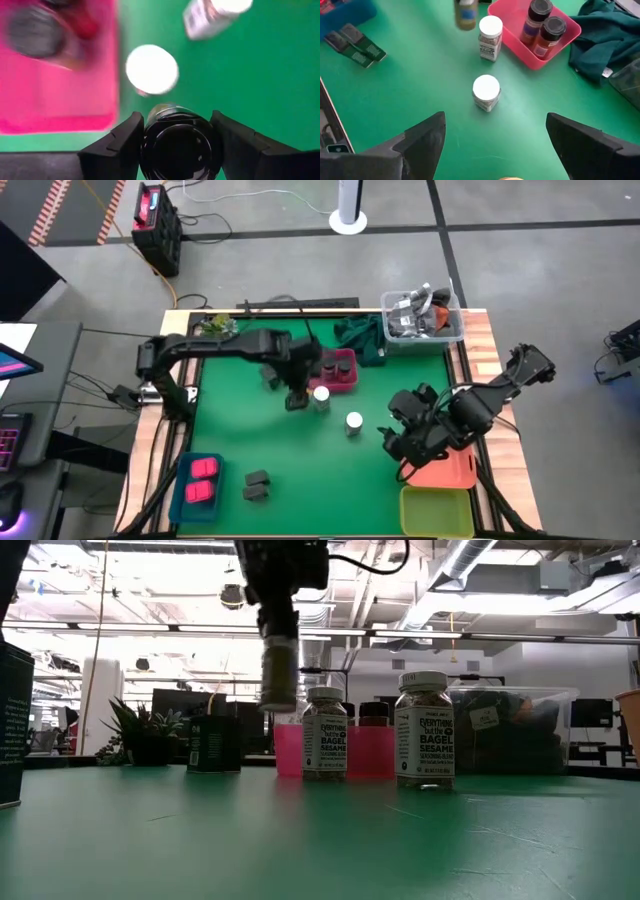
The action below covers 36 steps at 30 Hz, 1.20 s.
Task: Sort spices by type
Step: Put the black seasoning bottle into the red bin
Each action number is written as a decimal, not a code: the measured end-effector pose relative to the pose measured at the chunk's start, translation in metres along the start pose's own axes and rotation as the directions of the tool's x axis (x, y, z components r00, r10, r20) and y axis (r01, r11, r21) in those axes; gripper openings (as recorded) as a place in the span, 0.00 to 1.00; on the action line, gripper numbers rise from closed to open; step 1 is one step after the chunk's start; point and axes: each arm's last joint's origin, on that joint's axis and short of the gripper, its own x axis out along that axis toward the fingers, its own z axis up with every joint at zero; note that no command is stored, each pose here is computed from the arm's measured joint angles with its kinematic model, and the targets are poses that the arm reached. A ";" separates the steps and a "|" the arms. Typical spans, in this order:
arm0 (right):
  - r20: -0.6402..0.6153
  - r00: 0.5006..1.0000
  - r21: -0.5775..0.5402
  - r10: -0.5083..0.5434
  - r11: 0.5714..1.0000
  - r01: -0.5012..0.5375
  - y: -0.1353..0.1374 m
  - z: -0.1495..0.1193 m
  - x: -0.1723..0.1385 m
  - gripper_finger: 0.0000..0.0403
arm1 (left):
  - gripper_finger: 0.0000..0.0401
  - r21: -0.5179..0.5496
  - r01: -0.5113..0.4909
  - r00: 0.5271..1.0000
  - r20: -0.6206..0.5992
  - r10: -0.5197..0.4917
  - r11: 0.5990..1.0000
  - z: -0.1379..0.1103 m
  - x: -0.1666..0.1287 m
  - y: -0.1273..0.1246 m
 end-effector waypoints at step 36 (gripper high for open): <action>0.040 0.996 0.156 -0.075 0.985 0.068 -0.018 0.033 0.022 0.91 | 0.53 0.103 -0.206 0.970 0.155 0.189 0.973 -0.021 0.039 0.080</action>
